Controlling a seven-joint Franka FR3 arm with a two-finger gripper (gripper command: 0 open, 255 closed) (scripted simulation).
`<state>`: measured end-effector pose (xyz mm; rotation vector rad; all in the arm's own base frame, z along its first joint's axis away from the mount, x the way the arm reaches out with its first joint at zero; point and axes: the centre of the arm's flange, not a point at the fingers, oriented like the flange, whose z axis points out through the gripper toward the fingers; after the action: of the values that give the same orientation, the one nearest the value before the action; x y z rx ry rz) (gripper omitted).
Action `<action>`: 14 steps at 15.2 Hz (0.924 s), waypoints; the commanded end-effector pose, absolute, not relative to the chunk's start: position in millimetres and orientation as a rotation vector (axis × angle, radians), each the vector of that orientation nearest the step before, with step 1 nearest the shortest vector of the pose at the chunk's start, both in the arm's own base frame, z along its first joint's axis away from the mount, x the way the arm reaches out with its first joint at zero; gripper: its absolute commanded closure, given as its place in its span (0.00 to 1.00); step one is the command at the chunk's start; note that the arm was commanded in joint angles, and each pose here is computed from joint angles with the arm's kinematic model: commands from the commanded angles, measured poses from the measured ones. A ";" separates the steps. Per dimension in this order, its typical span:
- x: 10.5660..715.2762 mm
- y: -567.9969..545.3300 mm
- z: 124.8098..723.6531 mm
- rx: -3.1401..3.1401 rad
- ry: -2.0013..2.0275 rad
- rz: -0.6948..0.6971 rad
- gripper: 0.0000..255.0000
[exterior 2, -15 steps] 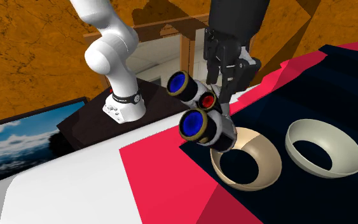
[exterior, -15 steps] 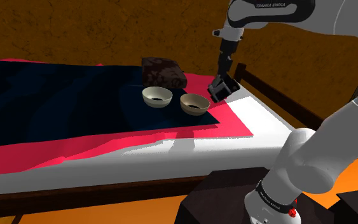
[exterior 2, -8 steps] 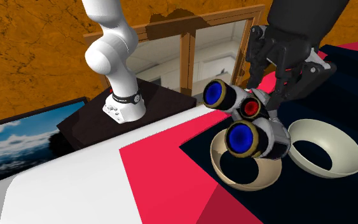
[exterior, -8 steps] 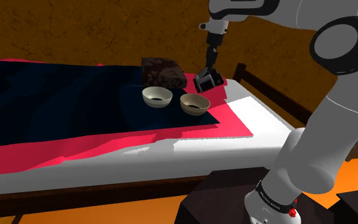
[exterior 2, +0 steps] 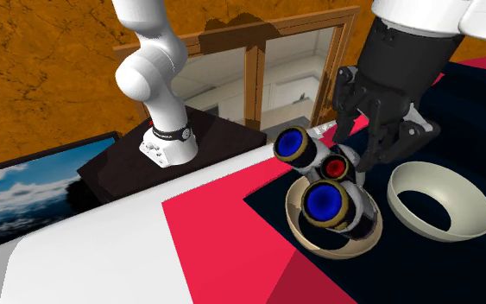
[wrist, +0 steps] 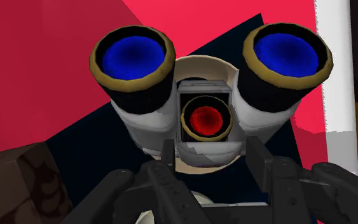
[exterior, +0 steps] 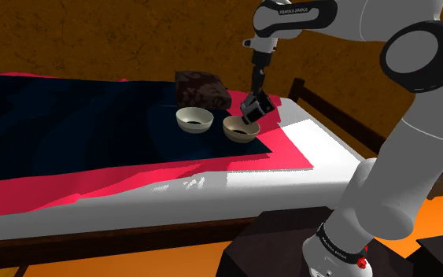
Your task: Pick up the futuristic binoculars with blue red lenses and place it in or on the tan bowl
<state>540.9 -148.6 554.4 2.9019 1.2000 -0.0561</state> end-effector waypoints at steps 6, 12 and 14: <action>541.2 -148.6 518.1 2.901 1.200 -0.053 1.00; 541.2 -148.6 486.4 2.901 1.200 -0.053 1.00; 541.2 -148.6 478.9 2.901 1.200 -0.053 1.00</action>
<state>540.4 -148.7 487.5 2.9004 1.1971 -0.0467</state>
